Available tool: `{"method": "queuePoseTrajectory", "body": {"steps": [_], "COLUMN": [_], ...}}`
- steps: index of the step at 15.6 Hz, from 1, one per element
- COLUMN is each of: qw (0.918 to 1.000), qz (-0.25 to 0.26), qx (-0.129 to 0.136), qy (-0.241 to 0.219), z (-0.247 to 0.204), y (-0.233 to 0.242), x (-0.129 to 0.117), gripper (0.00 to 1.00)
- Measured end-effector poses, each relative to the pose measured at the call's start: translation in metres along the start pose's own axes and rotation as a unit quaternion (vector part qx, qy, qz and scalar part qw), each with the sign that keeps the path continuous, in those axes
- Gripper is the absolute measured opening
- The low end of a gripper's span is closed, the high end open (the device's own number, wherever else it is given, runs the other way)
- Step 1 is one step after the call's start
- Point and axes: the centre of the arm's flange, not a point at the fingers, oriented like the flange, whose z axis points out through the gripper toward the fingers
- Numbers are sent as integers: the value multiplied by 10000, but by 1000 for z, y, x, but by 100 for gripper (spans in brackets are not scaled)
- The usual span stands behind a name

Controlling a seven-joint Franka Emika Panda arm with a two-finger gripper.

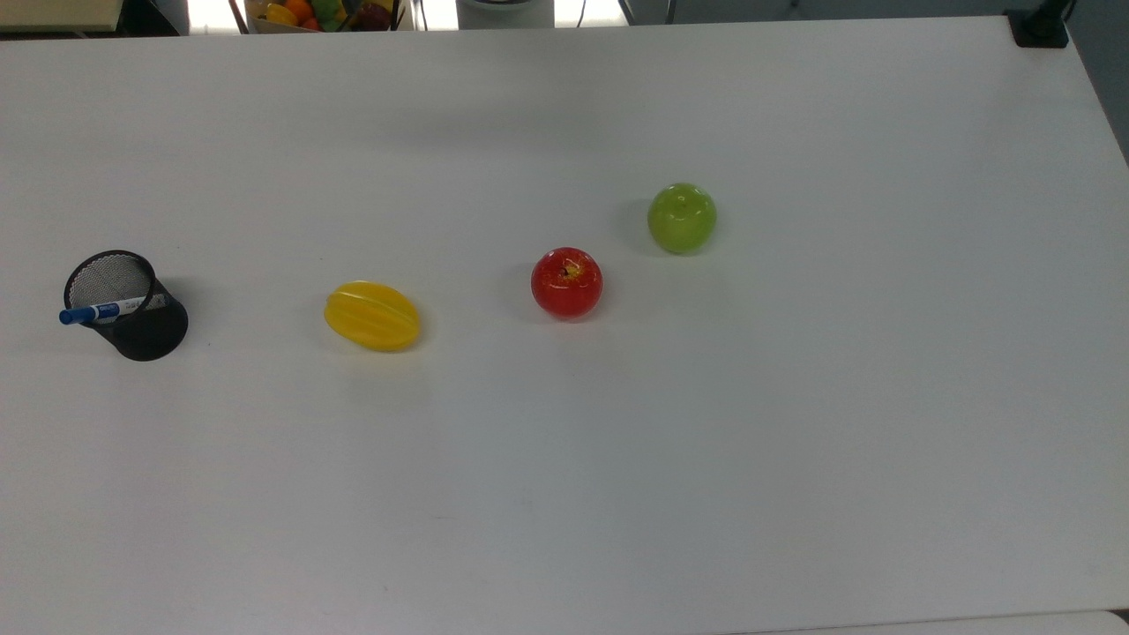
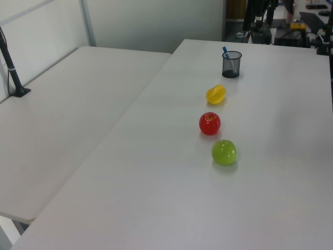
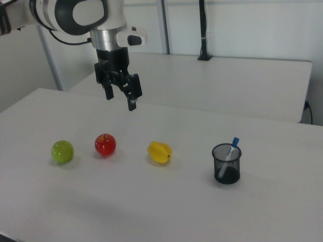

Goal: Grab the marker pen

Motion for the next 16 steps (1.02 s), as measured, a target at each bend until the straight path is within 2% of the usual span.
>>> {"method": "queuePoseTrajectory", "body": {"steps": [1, 7, 12, 16], "qw": [10000, 10000, 9984, 9983], "qz": [3, 58, 310, 331], "qx": [-10, 18, 421, 387], "qy": [-65, 75, 223, 290], "z": [8, -8, -23, -24], "y": [0, 5, 27, 30], "x": [5, -3, -11, -11], "gripper": [100, 100, 100, 100]}}
